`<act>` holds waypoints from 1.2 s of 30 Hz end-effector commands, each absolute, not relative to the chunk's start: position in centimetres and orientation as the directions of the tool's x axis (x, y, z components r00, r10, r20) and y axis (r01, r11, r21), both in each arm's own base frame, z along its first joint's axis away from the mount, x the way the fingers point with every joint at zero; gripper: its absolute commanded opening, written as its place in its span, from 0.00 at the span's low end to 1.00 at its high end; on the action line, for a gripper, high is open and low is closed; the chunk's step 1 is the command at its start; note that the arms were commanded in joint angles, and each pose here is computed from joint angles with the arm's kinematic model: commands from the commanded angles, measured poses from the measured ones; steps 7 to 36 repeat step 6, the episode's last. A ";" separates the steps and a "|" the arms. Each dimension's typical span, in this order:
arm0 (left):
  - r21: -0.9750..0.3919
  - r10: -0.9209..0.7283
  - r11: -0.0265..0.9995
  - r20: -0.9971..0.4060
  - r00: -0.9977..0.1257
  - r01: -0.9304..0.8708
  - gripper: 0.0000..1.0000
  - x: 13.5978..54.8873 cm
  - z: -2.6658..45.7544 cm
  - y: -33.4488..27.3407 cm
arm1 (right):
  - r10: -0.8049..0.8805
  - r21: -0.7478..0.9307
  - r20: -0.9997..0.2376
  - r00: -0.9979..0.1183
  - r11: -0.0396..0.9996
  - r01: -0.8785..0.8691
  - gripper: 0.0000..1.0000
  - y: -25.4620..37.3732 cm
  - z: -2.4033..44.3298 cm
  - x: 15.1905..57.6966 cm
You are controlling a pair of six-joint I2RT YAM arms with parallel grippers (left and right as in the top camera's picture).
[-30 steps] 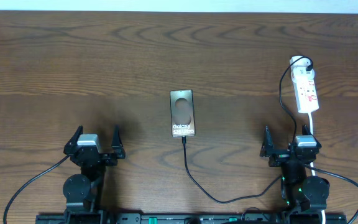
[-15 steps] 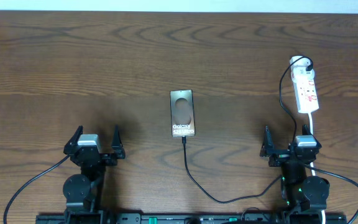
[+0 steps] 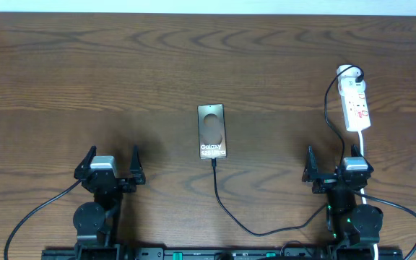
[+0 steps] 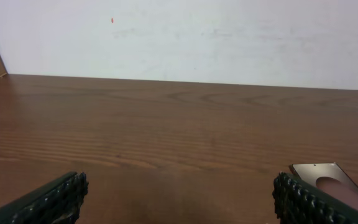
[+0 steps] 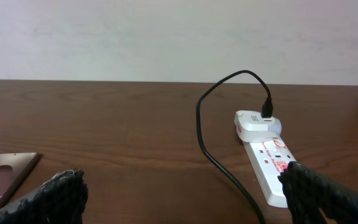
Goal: Plug charger to phone and switch on socket
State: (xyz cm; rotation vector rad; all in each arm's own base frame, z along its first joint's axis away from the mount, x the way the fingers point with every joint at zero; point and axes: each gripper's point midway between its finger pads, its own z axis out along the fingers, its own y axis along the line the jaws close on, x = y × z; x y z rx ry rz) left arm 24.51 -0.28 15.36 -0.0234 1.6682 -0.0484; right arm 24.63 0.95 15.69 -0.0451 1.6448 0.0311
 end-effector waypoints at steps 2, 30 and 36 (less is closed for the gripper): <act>-0.045 -0.038 0.998 -0.988 -0.149 0.049 0.97 24.4 13.8 -0.9 | -0.022 -0.018 -0.997 -0.074 0.998 -0.058 0.99 1.2 15.7 24.6; -0.045 -0.038 0.998 -0.988 -0.150 0.049 0.97 24.4 13.8 -0.9 | -0.022 -0.018 -0.997 -0.074 0.998 -0.057 0.99 1.2 15.6 24.6; -0.045 -0.038 0.998 -0.988 -0.150 0.049 0.97 24.4 13.8 -0.9 | -0.022 -0.018 -0.997 -0.074 0.998 -0.057 0.99 1.2 15.6 24.6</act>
